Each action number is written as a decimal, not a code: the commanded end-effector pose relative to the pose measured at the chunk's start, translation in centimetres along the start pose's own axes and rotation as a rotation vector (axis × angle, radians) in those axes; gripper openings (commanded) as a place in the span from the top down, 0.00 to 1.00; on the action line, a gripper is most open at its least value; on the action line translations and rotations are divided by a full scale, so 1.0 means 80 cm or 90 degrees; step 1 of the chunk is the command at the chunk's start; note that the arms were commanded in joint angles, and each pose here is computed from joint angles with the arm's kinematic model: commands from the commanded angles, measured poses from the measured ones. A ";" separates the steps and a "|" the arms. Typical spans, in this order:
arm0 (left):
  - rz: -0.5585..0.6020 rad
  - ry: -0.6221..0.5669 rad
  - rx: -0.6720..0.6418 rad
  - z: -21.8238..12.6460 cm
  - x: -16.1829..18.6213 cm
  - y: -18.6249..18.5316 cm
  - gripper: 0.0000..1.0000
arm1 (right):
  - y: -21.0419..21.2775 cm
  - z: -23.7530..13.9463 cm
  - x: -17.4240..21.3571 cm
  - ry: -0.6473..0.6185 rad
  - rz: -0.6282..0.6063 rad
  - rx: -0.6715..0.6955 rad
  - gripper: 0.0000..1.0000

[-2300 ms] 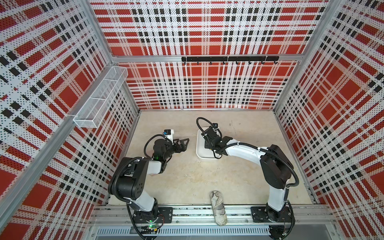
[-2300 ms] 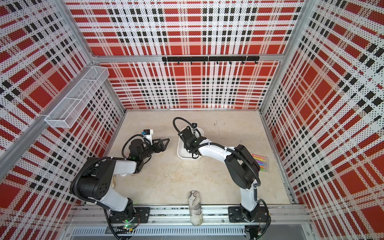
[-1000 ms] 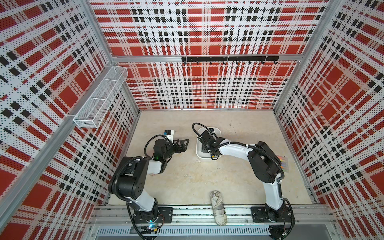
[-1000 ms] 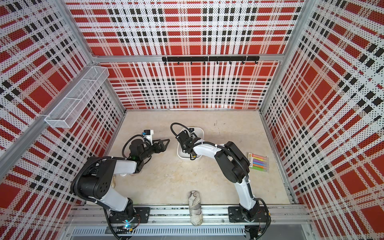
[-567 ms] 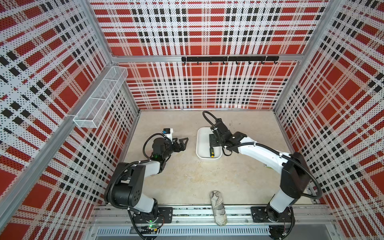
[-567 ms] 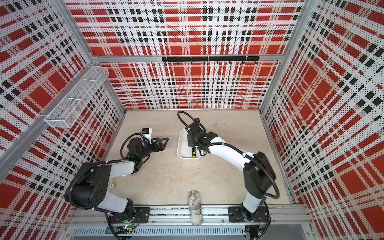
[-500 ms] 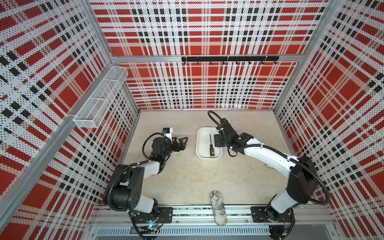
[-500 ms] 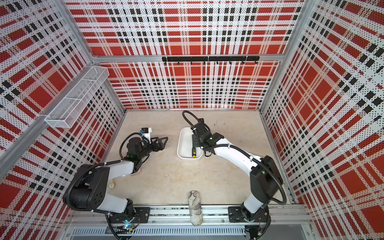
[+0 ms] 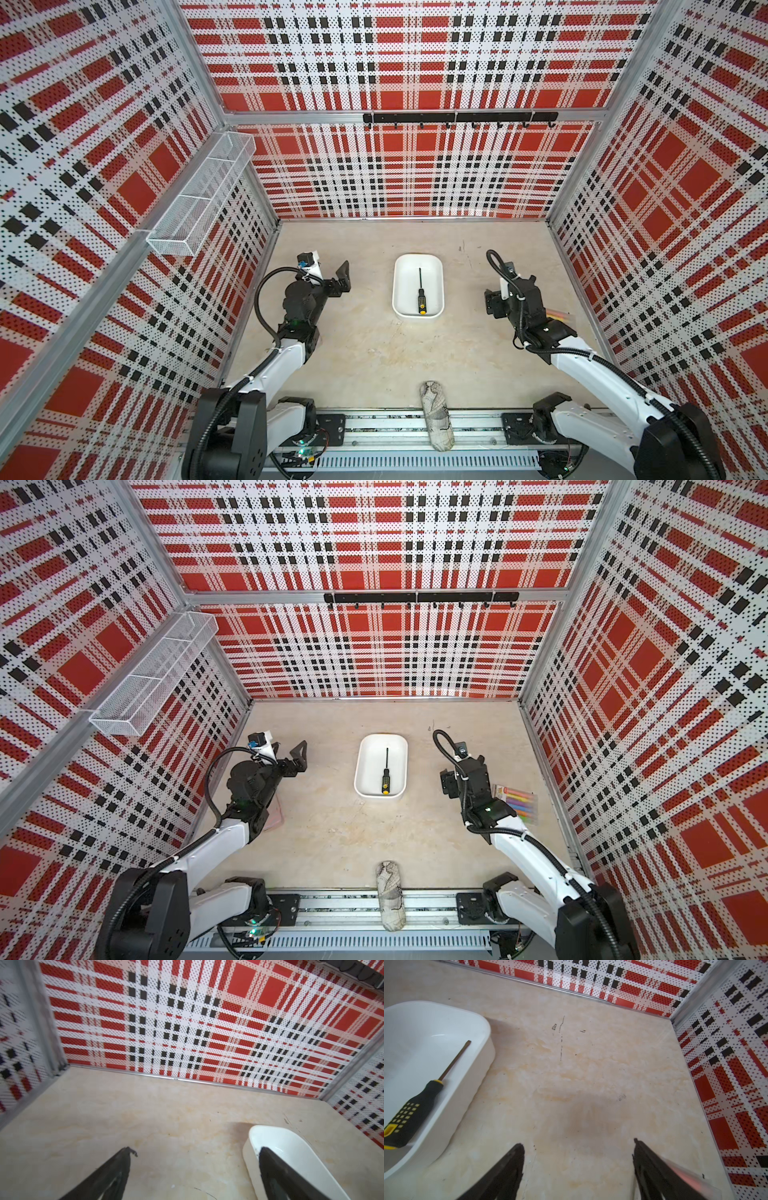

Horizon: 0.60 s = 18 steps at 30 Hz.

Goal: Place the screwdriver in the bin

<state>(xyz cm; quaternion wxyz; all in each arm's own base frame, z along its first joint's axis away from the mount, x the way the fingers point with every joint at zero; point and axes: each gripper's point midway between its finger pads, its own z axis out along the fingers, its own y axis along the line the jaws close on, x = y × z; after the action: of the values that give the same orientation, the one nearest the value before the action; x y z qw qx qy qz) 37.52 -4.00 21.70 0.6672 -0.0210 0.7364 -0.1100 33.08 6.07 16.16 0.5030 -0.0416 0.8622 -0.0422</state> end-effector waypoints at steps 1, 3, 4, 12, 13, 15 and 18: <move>0.055 -0.020 -0.076 -0.011 -0.002 0.030 0.02 | -0.011 0.004 -0.019 -0.063 0.023 -0.015 0.16; 0.076 -0.023 -0.091 -0.013 -0.001 0.037 0.02 | -0.020 0.011 -0.015 -0.074 0.044 -0.016 0.16; 0.091 -0.025 -0.094 -0.014 0.000 0.041 0.02 | -0.029 0.014 -0.013 -0.080 0.058 -0.005 0.16; 0.169 -0.108 -0.085 -0.040 -0.004 0.051 0.02 | -0.059 0.039 -0.003 -0.140 0.100 -0.003 0.17; 0.166 -0.122 -0.085 -0.045 -0.004 0.054 0.02 | -0.061 0.040 -0.002 -0.150 0.105 -0.002 0.17; 0.162 -0.144 -0.082 -0.052 -0.002 0.057 0.02 | -0.068 0.042 -0.001 -0.175 0.121 0.003 0.17; 0.149 -0.159 -0.083 -0.055 0.001 0.063 0.02 | -0.076 0.045 -0.002 -0.201 0.126 0.016 0.17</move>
<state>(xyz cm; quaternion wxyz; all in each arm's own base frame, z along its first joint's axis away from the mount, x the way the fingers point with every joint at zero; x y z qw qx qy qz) 34.14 1.45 18.13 0.7102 0.0006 0.7037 0.0220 35.31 0.14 12.04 0.5703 0.0388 0.8205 -0.0066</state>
